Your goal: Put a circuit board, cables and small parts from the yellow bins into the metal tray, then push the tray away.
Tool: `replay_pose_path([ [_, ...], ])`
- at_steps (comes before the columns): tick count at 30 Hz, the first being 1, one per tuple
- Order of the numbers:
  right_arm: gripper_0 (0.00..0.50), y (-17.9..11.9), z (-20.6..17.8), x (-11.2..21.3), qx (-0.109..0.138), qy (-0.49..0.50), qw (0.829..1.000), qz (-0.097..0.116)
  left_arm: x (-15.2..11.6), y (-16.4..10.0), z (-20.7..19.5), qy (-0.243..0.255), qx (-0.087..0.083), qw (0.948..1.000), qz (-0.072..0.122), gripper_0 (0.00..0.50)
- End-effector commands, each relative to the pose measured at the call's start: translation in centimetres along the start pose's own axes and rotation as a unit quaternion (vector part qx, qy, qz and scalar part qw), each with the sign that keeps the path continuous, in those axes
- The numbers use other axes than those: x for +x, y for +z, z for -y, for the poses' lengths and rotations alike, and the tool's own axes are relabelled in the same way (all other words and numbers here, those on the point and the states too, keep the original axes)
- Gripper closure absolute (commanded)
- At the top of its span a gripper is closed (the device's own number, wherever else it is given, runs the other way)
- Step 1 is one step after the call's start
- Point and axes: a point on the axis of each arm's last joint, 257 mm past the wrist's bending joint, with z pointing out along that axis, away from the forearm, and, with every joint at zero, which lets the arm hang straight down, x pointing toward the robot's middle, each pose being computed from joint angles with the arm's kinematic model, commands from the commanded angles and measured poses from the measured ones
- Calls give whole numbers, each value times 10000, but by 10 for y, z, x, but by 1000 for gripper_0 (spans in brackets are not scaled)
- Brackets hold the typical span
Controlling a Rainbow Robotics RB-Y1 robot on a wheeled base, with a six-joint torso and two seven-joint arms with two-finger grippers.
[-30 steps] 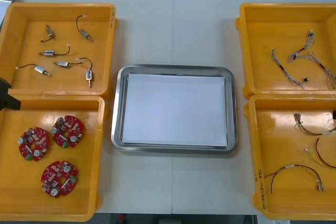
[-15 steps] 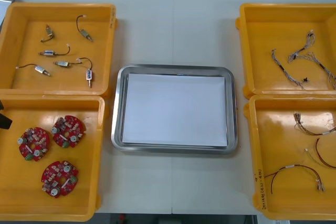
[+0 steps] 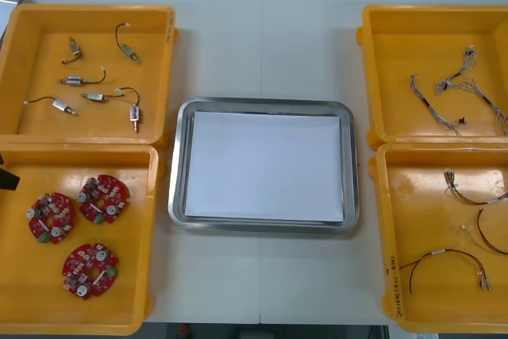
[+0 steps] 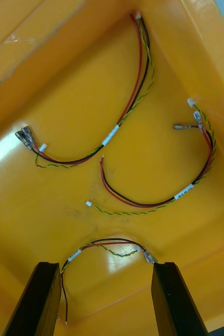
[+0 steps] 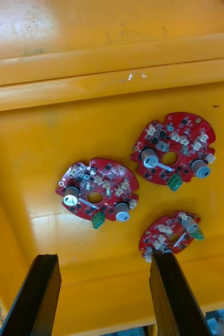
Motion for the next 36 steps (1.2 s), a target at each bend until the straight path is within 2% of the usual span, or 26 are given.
replay_pose_path([
  [1, 0, 5, 15, 17, 179, 788, 9967, -74, 8, -4, -19, 862, -228, 9960, -52, 0],
  [7, 0, 16, 26, 36, 440, 1310, 9901, -255, 9, 0, -21, 963, -202, 9951, 34, 0],
  [11, 0, 25, 29, 43, 520, 1645, 9843, -361, 6, 9, -22, 1250, -167, 9919, 118, 0],
  [15, 0, 33, 29, 39, 477, 1869, 9807, -324, 2, 20, -27, 1355, -110, 9904, 256, 0],
  [26, 0, 55, 43, 18, 387, 2274, 9730, -83, 3, 43, -33, 1638, -91, 9860, 290, 0],
  [30, 0, 65, 49, 18, 406, 2393, 9701, -77, 3, 51, -32, 1661, -83, 9855, 333, 0],
  [36, 0, 76, 57, 23, 504, 2629, 9633, -189, 9, 61, -34, 1641, -83, 9856, 399, 0],
])
